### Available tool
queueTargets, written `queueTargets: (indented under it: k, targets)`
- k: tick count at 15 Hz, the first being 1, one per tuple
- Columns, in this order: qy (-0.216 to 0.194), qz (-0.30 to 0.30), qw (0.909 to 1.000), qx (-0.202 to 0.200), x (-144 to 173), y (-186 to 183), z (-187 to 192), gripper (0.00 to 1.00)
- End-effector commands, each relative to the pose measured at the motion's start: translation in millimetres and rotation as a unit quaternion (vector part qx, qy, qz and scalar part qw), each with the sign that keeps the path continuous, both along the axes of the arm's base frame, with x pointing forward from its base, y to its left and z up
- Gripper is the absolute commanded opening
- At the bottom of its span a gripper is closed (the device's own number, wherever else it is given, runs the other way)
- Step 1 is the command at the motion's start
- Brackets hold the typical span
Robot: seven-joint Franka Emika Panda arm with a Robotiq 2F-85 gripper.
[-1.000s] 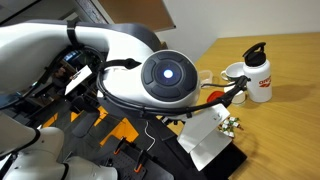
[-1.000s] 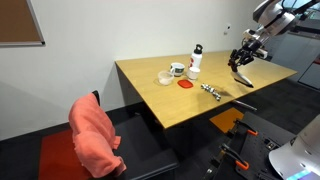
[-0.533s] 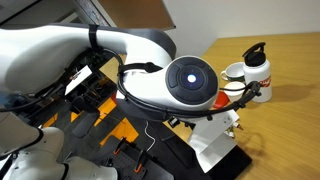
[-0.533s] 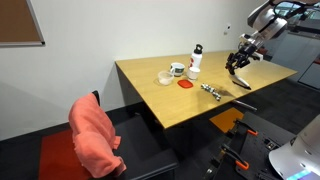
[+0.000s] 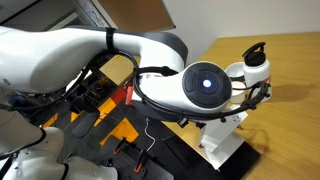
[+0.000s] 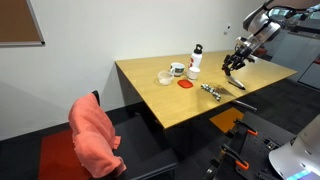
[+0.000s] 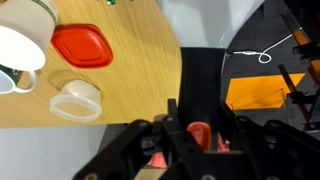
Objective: Use the brush to sweep the candy to the left side of the table
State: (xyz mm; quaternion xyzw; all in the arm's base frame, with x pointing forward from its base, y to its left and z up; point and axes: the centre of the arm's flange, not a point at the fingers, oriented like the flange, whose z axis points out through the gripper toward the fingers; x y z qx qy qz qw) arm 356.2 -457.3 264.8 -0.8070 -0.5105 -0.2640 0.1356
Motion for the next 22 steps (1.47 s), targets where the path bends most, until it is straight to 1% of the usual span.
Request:
queueTargets:
  k: [1, 8, 12, 13, 14, 18, 19, 22]
  targets:
    - [-0.022, 0.0, 0.9996, -0.017, 22, -9, -7, 0.16]
    - [-0.047, 0.02, 0.9984, -0.023, 50, -4, -32, 0.16]
    - [-0.069, 0.017, 0.9975, -0.009, 58, 9, -51, 0.16]
    - [-0.065, 0.008, 0.9979, 0.0, 56, 14, -49, 0.16]
    - [-0.05, 0.018, 0.9986, 0.005, 54, 11, -53, 0.41]
    - [-0.052, 0.018, 0.9985, 0.009, 57, 14, -56, 0.41]
    - [-0.052, 0.018, 0.9985, 0.009, 56, 14, -56, 0.16]
    - [-0.052, 0.022, 0.9982, 0.023, 68, 24, -75, 0.16]
